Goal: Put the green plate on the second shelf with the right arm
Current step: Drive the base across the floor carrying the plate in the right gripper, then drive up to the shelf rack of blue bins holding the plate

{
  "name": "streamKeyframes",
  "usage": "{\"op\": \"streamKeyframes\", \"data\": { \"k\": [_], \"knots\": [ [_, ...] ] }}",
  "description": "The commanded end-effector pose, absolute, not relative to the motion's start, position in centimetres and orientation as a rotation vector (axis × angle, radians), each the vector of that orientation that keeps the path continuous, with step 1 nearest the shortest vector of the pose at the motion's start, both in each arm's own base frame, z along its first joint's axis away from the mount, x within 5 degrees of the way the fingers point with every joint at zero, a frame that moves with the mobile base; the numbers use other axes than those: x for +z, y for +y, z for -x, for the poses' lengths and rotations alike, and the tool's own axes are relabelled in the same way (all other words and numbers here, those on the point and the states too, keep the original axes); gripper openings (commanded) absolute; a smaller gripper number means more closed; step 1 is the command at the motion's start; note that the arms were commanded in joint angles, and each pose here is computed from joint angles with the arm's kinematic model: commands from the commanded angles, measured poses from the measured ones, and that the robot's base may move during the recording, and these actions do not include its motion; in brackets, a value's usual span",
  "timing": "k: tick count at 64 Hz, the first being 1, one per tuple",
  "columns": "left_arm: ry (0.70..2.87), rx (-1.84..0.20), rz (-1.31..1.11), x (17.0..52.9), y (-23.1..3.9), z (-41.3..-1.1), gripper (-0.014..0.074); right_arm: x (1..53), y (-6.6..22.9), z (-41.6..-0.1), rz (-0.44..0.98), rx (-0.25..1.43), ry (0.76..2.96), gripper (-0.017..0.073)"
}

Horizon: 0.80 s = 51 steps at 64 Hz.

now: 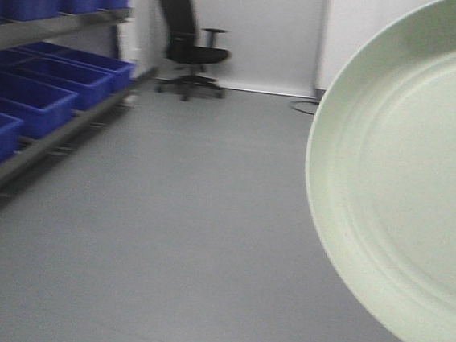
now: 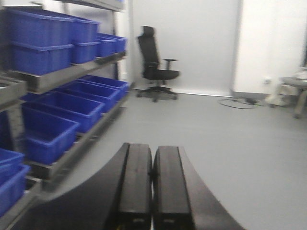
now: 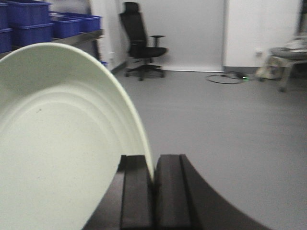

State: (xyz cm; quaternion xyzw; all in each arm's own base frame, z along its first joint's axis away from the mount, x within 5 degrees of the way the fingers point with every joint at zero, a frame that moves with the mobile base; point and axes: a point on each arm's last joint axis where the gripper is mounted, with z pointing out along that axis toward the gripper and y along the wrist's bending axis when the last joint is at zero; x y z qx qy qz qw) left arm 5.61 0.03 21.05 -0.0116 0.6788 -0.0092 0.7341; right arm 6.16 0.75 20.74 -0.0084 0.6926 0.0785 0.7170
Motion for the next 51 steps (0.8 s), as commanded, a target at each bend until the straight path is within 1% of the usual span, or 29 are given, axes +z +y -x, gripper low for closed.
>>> {"op": "streamKeyframes", "data": {
  "k": [1,51],
  "knots": [
    [1.450,-0.031,0.031,20.39,0.01,-5.71,0.0130,22.83,0.73,-6.00,0.011,0.188,1.396,0.0052],
    [1.450,-0.031,0.031,20.39,0.01,-5.71,0.0130,22.83,0.73,-6.00,0.011,0.188,1.396,0.0052]
  ]
}}
